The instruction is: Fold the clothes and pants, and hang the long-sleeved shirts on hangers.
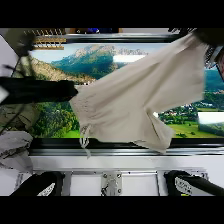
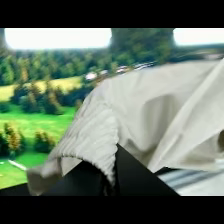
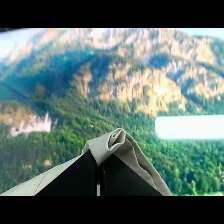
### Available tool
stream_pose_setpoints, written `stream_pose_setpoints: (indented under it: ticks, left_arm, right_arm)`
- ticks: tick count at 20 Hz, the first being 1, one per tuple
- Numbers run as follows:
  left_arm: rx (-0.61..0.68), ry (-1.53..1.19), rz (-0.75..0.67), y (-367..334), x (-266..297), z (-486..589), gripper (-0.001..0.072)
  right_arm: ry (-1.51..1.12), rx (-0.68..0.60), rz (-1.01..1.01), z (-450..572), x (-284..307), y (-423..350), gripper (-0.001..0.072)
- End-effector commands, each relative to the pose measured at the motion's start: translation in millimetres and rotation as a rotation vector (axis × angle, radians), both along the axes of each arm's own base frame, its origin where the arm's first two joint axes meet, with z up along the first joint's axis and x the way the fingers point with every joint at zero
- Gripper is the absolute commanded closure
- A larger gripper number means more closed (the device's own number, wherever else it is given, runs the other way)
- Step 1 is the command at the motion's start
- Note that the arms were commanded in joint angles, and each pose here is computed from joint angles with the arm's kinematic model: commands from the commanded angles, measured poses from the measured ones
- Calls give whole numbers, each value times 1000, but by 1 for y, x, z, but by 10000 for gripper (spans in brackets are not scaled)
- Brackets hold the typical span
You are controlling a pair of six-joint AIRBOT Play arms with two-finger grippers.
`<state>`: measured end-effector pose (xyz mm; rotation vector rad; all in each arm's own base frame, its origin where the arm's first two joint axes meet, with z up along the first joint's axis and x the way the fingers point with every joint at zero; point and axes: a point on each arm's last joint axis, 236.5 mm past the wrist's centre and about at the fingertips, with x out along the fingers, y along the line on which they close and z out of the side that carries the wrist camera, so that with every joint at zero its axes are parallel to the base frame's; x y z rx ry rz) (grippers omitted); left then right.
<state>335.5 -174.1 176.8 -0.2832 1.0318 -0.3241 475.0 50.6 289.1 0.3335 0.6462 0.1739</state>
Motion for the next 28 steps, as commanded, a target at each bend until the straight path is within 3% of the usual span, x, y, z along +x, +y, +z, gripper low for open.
stream_pose_setpoints:
  ticks: [1, 5, 8, 11, 18, 23, 28]
  left_arm:
    - [108, 78, 86, 21, 80, -106, 693]
    - [-20, 106, 239, 58, 170, -156, 693]
    - [-187, 109, 192, 56, 200, -157, 693]
    - [-216, 128, 189, 72, 203, -156, 693]
    - [-182, 268, 86, 72, 152, -171, 693]
    - [-162, 330, 79, 69, 77, -194, 693]
    - [-142, 421, 18, 52, 16, -220, 693]
  right_arm:
    - [223, 23, -13, -135, 74, -2, 709]
    - [235, 35, -40, -186, 110, -4, 709]
    - [227, 29, -27, -181, 108, 3, 709]
    - [232, -38, 13, -158, 85, 8, 710]
    - [363, -247, 97, -174, -29, 31, 710]
    - [568, -228, 73, -256, -148, 24, 709]
    - [740, -233, 57, -317, -210, 14, 709]
